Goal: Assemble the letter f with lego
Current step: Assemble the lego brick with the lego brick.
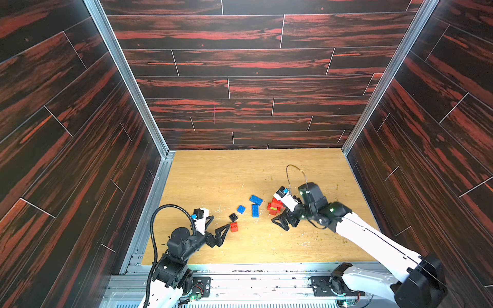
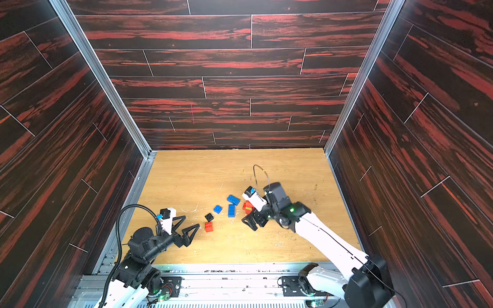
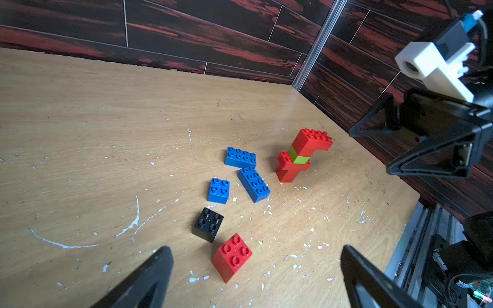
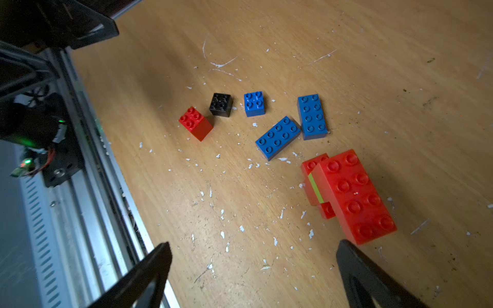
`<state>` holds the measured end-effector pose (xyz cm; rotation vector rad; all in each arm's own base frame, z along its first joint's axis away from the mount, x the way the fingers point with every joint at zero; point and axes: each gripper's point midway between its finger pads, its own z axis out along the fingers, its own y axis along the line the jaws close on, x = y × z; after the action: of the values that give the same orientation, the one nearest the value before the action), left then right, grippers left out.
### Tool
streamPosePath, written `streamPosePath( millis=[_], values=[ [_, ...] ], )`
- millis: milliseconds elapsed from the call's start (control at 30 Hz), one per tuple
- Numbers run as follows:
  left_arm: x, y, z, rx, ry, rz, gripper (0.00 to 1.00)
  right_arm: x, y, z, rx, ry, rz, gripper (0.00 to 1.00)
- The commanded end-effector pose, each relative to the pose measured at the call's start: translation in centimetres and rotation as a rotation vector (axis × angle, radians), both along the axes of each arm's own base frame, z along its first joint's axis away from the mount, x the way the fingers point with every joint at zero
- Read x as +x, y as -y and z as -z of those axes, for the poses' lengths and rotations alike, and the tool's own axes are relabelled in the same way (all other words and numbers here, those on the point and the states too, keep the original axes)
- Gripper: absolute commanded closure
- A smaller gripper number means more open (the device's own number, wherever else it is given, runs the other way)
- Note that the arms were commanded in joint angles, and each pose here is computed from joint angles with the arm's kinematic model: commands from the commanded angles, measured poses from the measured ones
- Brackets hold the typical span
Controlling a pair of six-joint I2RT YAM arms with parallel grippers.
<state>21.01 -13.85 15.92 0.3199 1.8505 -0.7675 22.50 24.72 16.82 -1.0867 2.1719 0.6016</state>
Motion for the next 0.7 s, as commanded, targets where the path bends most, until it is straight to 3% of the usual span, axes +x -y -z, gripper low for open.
streamPosePath(
  millis=[0, 200, 433, 667],
  values=[
    [1.0, 0.1, -2.2, 0.006, 0.049, -0.010, 0.00, 0.7, -0.4, 0.3, -0.020, 0.064, 0.127, 0.02],
    [3.3, 0.9, -2.2, 0.039, -0.007, -0.005, 0.00, -1.1, -1.6, 2.1, -0.033, 0.103, 0.165, 0.02],
    [5.9, 1.3, -1.3, -0.045, -0.032, -0.063, 0.00, -2.9, -0.2, 1.0, 0.077, 0.178, 0.231, 0.02],
    [7.7, 1.7, 0.3, -0.081, -0.093, -0.106, 0.00, -3.9, 2.3, 2.4, 0.057, 0.162, 0.282, 0.02]
  ],
)
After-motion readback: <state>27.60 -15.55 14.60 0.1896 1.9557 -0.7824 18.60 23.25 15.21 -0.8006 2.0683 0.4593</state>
